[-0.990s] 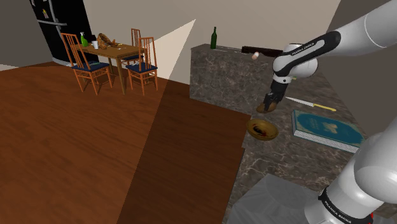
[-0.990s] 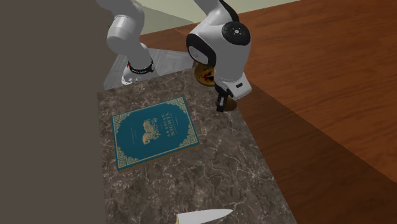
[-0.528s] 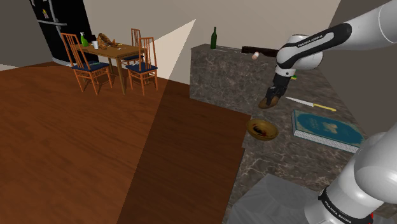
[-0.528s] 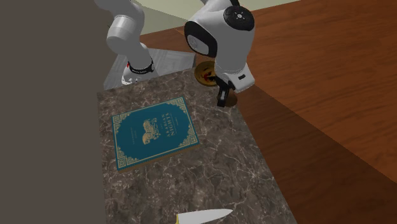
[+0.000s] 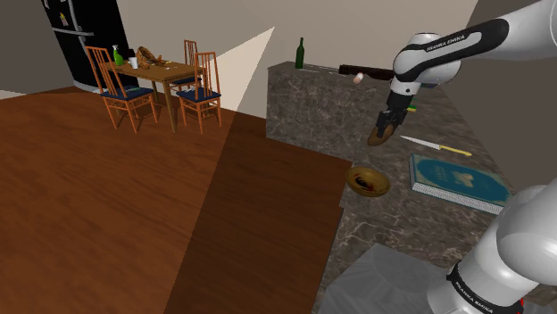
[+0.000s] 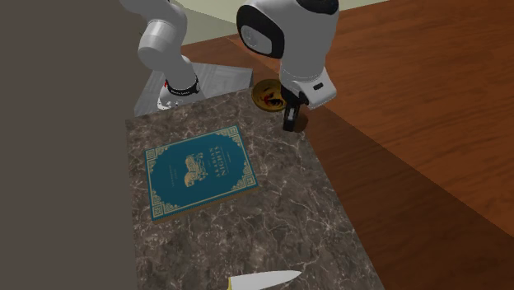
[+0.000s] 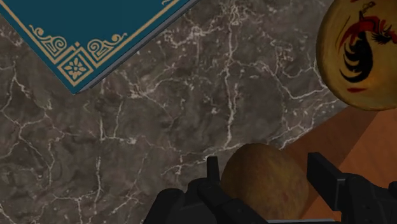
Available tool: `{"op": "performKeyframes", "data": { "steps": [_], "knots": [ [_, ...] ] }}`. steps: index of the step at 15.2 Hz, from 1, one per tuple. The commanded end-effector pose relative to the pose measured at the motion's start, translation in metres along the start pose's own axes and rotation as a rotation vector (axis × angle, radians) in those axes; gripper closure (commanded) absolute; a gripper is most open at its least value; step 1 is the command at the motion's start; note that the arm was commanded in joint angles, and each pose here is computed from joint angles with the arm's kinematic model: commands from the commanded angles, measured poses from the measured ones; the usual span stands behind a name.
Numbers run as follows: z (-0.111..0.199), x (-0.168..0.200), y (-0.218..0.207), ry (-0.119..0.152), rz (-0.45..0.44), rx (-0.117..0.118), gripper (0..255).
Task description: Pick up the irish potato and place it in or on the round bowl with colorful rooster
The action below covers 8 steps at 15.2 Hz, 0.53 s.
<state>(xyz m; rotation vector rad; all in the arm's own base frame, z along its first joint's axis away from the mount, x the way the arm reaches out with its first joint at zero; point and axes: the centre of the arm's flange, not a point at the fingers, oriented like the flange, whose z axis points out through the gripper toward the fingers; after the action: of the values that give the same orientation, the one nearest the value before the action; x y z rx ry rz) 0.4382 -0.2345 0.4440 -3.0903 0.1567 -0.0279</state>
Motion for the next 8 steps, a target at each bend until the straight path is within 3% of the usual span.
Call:
{"op": "performKeyframes", "data": {
  "steps": [1, 8],
  "knots": [
    [-0.005, 0.0, -0.001, 0.0, 0.0, 0.0, 255],
    [-0.004, -0.05, -0.079, 0.0, 0.0, 0.0, 255]
  ]
}}
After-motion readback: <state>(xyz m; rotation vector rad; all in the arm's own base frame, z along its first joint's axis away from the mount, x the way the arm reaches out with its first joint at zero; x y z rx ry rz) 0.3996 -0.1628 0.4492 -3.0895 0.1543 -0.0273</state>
